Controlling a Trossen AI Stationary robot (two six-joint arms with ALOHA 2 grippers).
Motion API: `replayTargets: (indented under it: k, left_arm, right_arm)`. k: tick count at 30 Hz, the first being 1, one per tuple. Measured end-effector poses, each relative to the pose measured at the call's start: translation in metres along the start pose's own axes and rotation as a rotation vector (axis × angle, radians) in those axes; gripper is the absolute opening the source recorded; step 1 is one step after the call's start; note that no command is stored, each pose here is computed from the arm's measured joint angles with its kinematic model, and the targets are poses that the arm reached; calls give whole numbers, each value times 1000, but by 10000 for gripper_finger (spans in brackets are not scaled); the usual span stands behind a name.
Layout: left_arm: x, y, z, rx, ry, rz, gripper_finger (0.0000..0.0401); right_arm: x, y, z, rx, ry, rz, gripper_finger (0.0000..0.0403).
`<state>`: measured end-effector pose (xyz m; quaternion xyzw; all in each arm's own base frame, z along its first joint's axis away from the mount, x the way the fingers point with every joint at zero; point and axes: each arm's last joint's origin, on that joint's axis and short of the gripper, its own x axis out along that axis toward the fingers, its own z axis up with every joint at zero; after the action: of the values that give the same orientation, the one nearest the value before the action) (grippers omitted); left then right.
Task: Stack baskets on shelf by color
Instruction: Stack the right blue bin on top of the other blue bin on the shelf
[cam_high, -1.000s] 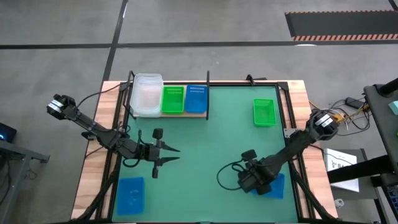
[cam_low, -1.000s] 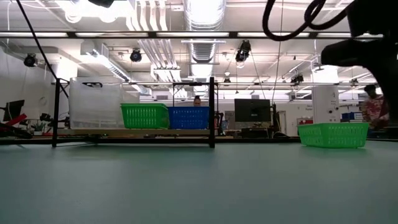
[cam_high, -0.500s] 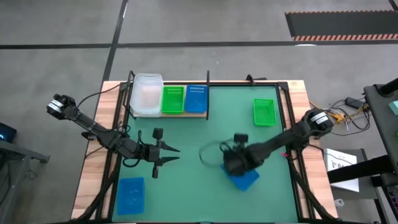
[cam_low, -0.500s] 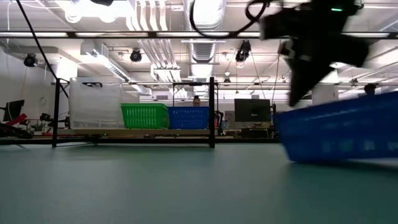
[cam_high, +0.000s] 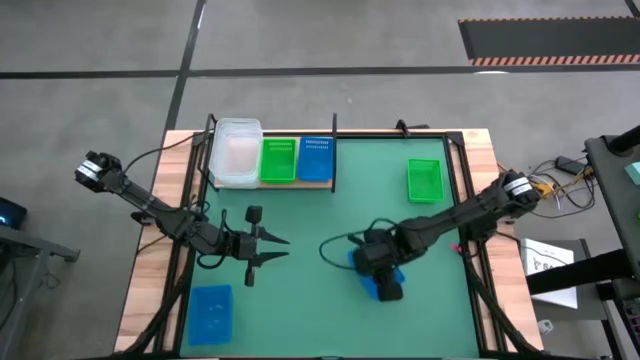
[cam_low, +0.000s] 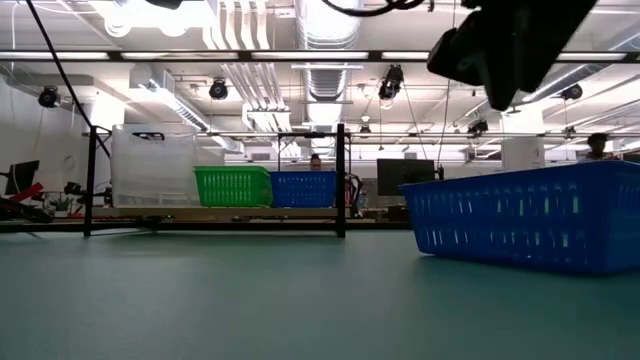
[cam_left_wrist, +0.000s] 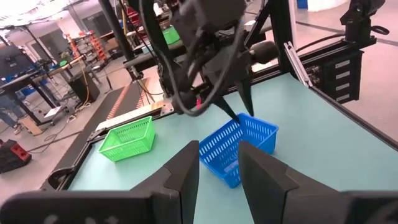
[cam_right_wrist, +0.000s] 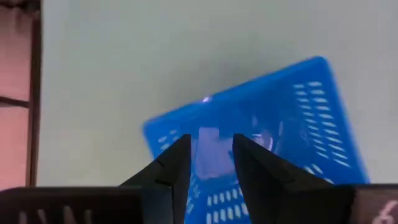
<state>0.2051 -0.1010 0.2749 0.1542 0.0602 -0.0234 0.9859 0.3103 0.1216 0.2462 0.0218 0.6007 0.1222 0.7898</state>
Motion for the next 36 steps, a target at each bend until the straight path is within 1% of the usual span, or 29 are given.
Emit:
replayTargets:
  k: [3, 4, 8, 9, 11, 12, 14, 15, 16, 18, 21, 25, 28, 31, 33, 34, 36]
  left_arm:
    - [0, 0, 0, 0, 0, 0, 96]
    - [0, 0, 0, 0, -1, 0, 96]
    - [0, 0, 0, 0, -1, 0, 96]
    - [0, 0, 0, 1, -2, 0, 96]
    - [0, 0, 0, 7, -2, 0, 96]
    - [0, 0, 1, 5, -6, 2, 96]
    - [0, 1, 2, -3, -19, 8, 96]
    - [0, 1, 3, -15, -29, 11, 96]
    - [0, 1, 4, -28, -39, 14, 96]
    - [-1, 2, 5, -63, -42, 13, 96]
    - [0, 0, 2, -106, -14, 6, 96]
    - [2, -2, -2, -91, 12, 1, 96]
    - [3, -2, -2, -60, 11, 2, 96]
    - [4, -2, -3, -40, 16, 4, 96]
    - [4, -2, -3, -41, 14, 6, 96]
    - [4, -2, -2, -42, 12, 7, 96]
    - [4, -2, -2, -39, 14, 9, 96]
  right_arm:
    - [10, 5, -3, -42, -32, -14, 120]
    - [15, 6, -5, -58, -33, -34, 119]
    - [39, -4, -14, -81, -16, -218, 95]
    - [45, -10, -13, -99, -23, -259, 87]
    - [56, -24, -4, -137, -80, -321, 69]
    - [59, -31, 1, -143, -116, -395, 60]
    - [57, -44, 9, -117, -166, -600, 41]
    - [52, -47, 12, -113, -175, -667, 32]
    - [46, -49, 14, -114, -187, -690, 24]
    - [32, -45, 16, -140, -220, -664, 13]
    - [17, -25, 15, -153, -306, -570, 10]
    - [17, -1, 9, -174, -321, -421, 9]
    - [19, 14, 7, -177, -354, -357, 10]
    - [23, 22, 6, -154, -360, -278, 25]
    - [25, 22, 6, -106, -364, -231, 45]
    - [26, 22, 6, -83, -375, -226, 56]
    - [28, 19, 6, -70, -395, -258, 80]
